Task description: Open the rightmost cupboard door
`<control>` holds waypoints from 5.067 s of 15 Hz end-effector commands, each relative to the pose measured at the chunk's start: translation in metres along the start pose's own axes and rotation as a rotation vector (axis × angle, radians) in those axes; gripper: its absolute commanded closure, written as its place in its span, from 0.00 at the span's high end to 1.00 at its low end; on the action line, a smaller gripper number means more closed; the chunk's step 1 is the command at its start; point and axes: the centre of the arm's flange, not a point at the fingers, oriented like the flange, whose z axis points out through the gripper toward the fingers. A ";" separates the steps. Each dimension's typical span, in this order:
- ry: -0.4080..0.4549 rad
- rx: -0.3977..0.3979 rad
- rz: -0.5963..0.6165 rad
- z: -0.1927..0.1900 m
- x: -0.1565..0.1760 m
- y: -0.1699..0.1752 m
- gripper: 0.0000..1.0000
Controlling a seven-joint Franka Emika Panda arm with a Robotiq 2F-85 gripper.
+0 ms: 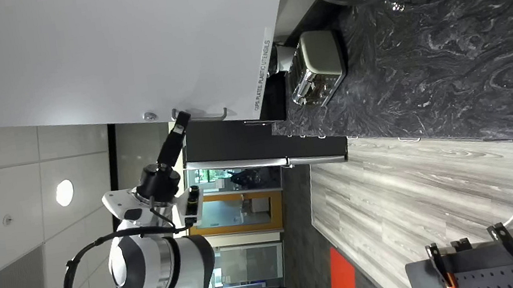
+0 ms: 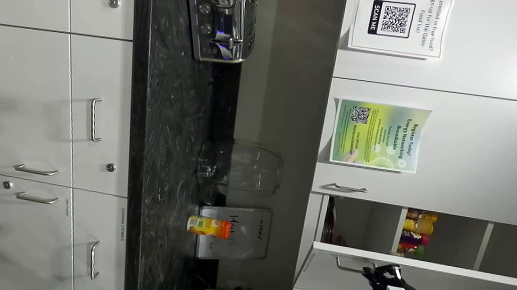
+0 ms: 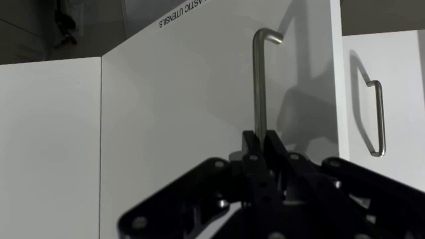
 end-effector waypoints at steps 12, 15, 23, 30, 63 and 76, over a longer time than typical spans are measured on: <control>-0.002 -0.122 0.054 -0.007 0.021 0.105 0.02; -0.002 -0.127 0.054 -0.012 0.018 0.118 0.02; 0.009 -0.167 0.065 -0.021 0.017 0.153 0.02; 0.007 -0.166 0.102 -0.026 0.021 0.169 0.39; -0.064 0.226 0.068 -0.090 0.035 0.225 1.00; -0.026 0.305 0.046 -0.168 0.059 0.209 1.00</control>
